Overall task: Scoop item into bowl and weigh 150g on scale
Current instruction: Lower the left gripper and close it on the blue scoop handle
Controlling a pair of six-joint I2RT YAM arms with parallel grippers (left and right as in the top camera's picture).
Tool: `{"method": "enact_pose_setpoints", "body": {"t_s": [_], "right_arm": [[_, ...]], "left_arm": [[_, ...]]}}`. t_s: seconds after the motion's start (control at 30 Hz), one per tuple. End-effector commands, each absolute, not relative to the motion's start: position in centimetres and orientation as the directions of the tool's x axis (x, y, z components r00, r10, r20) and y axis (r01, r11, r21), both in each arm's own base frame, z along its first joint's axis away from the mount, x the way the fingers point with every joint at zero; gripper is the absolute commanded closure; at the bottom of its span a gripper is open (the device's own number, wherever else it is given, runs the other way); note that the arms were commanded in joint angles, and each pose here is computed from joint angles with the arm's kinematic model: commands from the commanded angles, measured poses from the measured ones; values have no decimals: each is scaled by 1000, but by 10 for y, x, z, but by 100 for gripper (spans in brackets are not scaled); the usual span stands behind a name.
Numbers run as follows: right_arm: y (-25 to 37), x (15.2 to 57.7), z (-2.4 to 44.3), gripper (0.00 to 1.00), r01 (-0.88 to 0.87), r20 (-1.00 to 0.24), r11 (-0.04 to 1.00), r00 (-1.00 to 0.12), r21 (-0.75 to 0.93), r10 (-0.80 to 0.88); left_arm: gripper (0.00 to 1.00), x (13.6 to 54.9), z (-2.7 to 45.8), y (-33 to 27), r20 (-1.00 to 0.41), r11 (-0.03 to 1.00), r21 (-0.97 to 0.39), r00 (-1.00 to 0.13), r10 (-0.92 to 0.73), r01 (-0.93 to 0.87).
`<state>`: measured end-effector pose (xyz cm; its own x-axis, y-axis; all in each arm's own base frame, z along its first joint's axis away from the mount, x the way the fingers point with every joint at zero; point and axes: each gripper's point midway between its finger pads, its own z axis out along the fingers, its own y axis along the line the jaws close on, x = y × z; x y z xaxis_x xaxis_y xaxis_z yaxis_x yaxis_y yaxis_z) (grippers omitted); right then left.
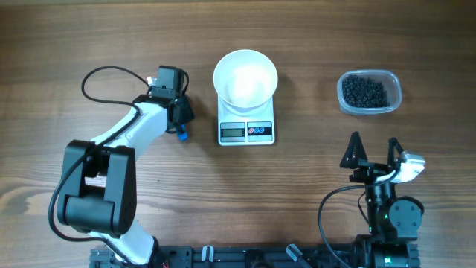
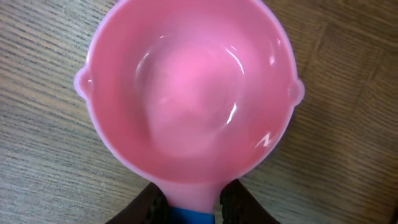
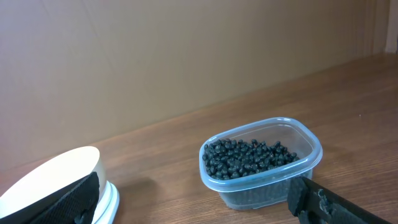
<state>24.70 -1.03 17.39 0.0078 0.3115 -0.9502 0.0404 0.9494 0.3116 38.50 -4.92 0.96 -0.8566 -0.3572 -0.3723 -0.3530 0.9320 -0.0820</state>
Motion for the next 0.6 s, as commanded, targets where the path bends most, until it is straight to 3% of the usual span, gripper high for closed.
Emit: {"method": "enact_pose_setpoints", "body": {"t_s": [0.0, 0.23, 0.57], "right_arm": [[-10, 247, 177, 0, 38, -949, 948, 20, 316, 316], [-10, 247, 177, 0, 38, -949, 948, 20, 316, 316], [-10, 247, 177, 0, 38, -949, 948, 20, 316, 316]], "left_arm": [[68, 382, 3, -50, -357, 930, -82, -860, -364, -359], [71, 379, 1, -54, -349, 934, -80, -867, -355, -349], [67, 375, -5, -59, -359, 956, -60, -887, -289, -287]]}}
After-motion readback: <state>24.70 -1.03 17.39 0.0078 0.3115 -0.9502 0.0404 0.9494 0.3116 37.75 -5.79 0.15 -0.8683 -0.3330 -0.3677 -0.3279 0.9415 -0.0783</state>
